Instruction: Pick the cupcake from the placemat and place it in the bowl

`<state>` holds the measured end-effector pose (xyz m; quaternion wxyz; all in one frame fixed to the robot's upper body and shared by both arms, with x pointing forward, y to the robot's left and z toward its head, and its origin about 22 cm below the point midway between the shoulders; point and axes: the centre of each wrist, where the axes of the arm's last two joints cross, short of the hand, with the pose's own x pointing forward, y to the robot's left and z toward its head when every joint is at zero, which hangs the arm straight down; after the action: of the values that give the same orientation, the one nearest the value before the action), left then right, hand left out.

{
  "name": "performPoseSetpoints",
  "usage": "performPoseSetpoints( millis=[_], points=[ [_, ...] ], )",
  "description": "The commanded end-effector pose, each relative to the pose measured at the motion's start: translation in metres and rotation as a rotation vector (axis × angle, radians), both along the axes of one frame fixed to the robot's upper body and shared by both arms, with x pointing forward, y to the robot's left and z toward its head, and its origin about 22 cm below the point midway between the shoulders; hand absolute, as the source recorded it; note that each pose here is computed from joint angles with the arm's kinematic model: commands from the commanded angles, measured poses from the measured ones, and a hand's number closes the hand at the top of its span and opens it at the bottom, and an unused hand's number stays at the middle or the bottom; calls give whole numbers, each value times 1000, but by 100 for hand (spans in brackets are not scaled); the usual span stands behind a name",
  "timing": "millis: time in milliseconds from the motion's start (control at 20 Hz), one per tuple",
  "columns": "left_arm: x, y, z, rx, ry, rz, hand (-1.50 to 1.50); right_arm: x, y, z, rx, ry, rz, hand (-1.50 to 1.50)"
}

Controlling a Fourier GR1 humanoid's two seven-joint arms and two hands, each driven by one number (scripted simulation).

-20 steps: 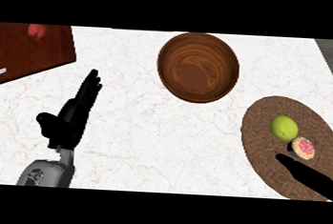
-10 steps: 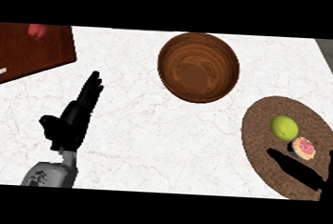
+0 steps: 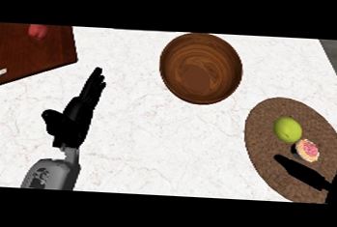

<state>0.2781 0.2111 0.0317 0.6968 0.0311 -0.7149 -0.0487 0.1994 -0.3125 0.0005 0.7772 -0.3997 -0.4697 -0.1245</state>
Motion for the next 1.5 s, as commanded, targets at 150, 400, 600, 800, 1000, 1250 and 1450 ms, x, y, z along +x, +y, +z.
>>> performPoseSetpoints(
  millis=[150,400,600,800,1000,1250,1450],
  points=[
    [8,-11,4,8,-4,5,0,25,1,-12,18,15,50,-150],
    [-19,-2,1,8,15,-13,0,23,-8,-20,-124,83,234,150],
    [2,-10,0,2,-3,0,0,32,14,-29,-86,49,265,150],
    [1,-3,-3,9,4,-12,0,34,43,-16,-62,-15,531,150],
    [2,-19,-2,-12,-7,-99,0,44,126,2,-91,-91,1252,150],
    [1,-22,-5,-1,7,-107,0,28,176,20,59,-269,1860,150],
    [4,-3,-8,-5,3,-16,0,18,169,66,146,-527,2075,150]
  ],
)
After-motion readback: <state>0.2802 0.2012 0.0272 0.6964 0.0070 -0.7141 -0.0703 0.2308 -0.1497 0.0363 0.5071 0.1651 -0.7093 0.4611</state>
